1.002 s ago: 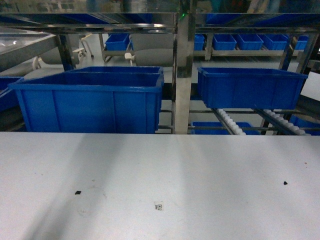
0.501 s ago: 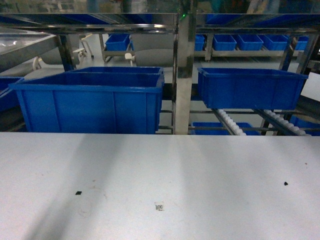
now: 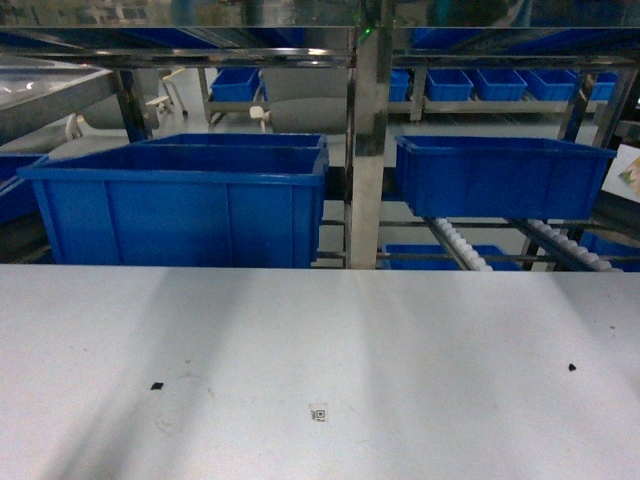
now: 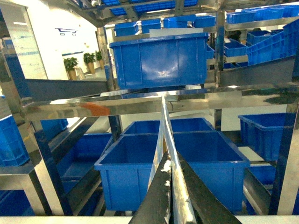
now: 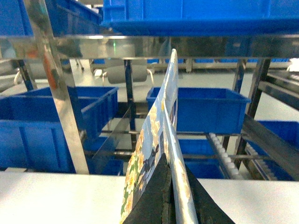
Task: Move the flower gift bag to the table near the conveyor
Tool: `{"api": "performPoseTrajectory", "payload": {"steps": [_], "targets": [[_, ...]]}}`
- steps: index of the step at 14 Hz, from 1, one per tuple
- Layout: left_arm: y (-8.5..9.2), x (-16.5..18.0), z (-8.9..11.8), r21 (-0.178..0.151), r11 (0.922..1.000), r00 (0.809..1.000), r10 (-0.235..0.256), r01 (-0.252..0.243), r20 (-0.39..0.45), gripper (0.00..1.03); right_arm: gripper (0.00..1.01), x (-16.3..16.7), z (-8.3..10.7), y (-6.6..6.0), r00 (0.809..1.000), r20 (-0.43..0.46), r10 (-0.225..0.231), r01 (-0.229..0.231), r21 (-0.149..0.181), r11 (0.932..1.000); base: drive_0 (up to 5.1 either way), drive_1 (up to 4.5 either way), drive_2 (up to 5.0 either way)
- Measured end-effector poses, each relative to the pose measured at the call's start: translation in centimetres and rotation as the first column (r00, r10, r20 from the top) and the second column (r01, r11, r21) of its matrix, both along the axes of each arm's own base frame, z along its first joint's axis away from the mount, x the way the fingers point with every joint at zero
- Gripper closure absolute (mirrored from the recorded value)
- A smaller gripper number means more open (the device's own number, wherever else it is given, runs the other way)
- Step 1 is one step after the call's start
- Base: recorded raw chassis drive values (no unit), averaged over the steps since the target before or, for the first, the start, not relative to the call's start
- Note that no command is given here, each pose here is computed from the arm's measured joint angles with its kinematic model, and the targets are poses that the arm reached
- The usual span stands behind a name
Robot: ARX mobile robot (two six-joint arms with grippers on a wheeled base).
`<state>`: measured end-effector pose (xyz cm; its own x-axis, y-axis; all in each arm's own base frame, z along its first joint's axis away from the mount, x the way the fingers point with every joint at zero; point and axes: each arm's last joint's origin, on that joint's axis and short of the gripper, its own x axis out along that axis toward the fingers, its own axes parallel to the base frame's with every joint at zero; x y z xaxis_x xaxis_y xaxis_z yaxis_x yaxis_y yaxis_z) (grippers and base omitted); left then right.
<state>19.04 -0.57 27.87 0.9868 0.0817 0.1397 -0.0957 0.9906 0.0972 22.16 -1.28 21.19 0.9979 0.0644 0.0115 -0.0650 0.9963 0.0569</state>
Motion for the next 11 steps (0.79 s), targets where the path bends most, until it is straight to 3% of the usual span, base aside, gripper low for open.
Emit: {"api": "performPoseTrajectory", "payload": {"steps": [3,5,8,11], "targets": [[0.0,0.0,0.0,0.000,1.0000,1.000,0.000,0.000,0.000,1.01,0.99,2.5,-2.6,0.4,0.995,-0.079,0.063,-0.063,0.002,0.9980,0.0,4.37,-4.3],[0.0,0.0,0.0,0.000,1.0000,1.000,0.000,0.000,0.000,1.01,0.99,4.1,-4.5,1.0,0.983,-0.144,0.115,-0.117,-0.005,0.9932,0.0,4.37,-4.3],[0.0,0.0,0.0,0.000,1.0000,1.000,0.000,0.000,0.000,1.01,0.99,5.9,-6.6,0.9,0.966,-0.230,0.116,-0.116,0.010,0.9932,0.0,4.37,-4.3],[0.0,0.0,0.0,0.000,1.0000,1.000,0.000,0.000,-0.001,1.01,0.99,6.5,-8.8,0.9,0.933,-0.338,0.123,-0.114,0.047,0.9923,0.0,4.37,-4.3]]}}
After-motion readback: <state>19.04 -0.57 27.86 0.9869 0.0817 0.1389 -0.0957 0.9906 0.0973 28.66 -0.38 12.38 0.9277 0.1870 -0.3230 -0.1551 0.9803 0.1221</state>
